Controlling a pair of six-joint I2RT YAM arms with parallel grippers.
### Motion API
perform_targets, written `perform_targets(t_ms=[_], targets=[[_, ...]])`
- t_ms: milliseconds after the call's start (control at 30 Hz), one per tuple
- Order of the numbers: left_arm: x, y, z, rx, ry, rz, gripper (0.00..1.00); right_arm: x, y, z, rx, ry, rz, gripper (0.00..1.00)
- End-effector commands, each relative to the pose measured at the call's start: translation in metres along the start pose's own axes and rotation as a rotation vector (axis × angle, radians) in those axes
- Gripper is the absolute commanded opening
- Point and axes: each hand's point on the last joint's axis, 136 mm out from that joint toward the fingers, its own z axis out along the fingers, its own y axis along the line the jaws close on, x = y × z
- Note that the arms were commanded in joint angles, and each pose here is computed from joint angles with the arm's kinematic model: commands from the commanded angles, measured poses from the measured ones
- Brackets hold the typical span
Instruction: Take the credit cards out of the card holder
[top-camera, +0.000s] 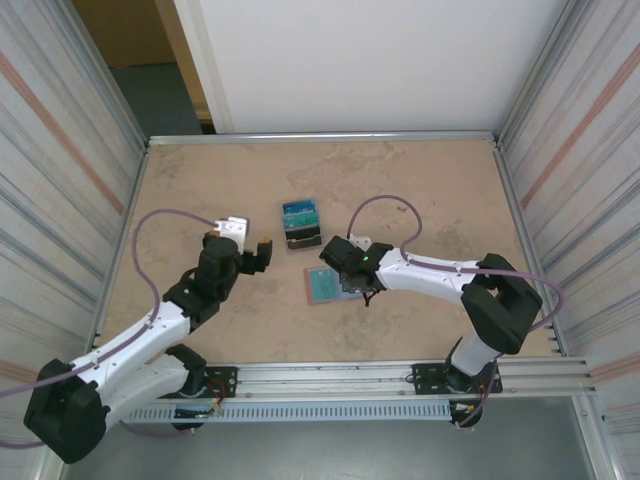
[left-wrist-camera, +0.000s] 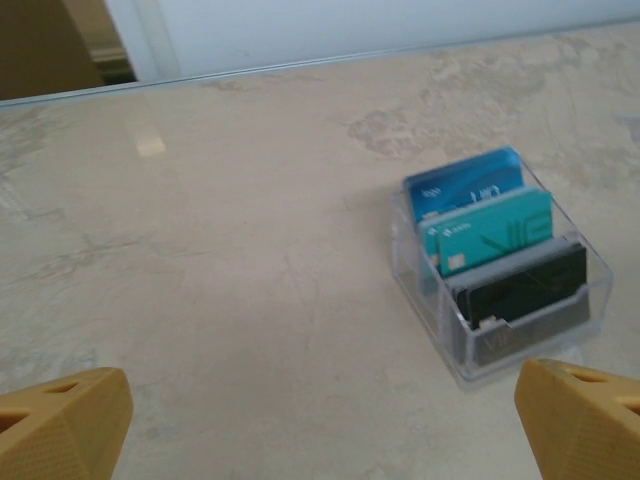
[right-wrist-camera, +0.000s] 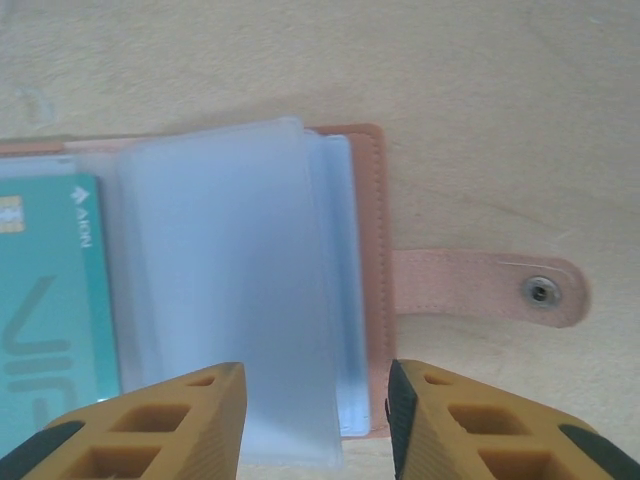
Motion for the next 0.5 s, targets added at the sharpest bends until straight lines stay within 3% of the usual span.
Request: perform_targets(t_ms=[0, 200, 467], targets=[[-0.021, -0.01, 0.0, -0.01, -0.055, 0.042, 0.99, -0.001, -0.016, -0.002, 0.024, -0.009, 0.061, 0.43], [-0.004, -0.048, 0.004, 0.071, -0.021, 0.097, 0.99, -0.005, -0.024, -0.006, -0.028, -0.022, 0.118, 0.47], [0.019, -0.083, 0.01, 0.137, 0.032, 0.139, 0.99, -0.017, -0.024, -0.027, -0.212, -0.084, 0.204, 0.51]])
